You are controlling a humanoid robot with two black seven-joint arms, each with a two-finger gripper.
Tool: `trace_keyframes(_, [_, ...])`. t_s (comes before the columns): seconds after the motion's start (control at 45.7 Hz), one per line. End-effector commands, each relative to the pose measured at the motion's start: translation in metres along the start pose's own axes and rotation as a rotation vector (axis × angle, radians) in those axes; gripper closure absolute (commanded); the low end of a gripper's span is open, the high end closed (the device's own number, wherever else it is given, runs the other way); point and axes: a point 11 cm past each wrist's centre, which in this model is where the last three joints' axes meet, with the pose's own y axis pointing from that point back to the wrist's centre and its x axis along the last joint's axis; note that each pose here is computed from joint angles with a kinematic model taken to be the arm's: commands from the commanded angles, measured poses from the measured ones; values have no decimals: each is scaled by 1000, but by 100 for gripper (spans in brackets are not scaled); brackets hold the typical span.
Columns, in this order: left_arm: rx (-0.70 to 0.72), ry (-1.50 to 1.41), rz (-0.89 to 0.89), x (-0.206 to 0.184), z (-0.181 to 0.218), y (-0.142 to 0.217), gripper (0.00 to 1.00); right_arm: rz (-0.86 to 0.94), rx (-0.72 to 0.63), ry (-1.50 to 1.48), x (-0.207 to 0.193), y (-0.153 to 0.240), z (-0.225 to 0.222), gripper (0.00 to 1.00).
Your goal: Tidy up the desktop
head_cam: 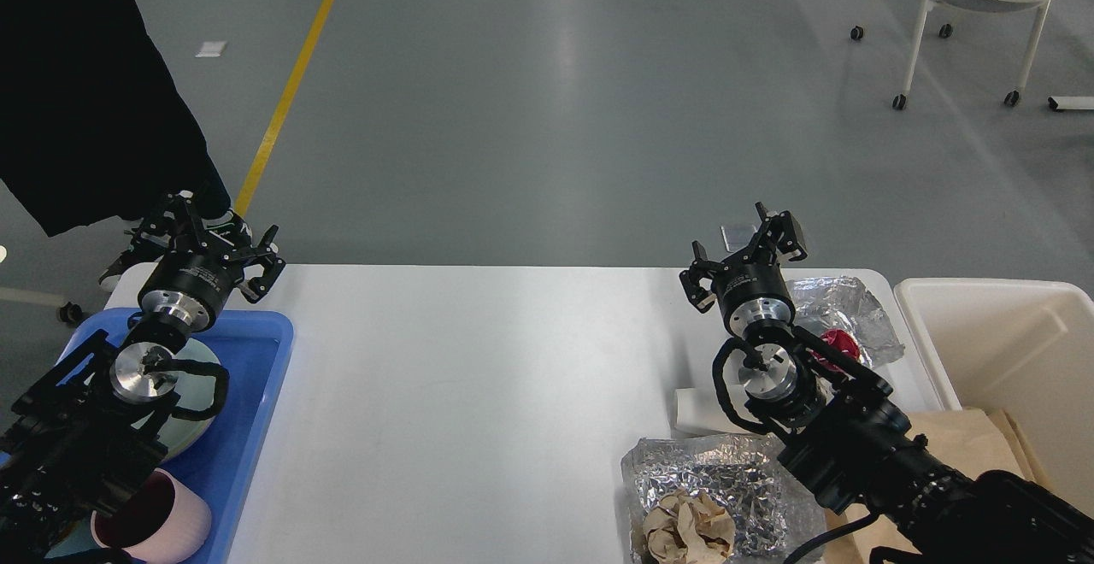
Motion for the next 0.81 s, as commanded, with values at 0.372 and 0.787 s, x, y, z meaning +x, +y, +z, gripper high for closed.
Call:
trace_keyframes(0.372, [-144, 31, -5, -4, 0, 2, 3, 0, 0, 0, 0, 0, 0, 0])
trace_keyframes(0.787, [-144, 31, -5, -4, 0, 2, 3, 0, 0, 0, 0, 0, 0, 0])
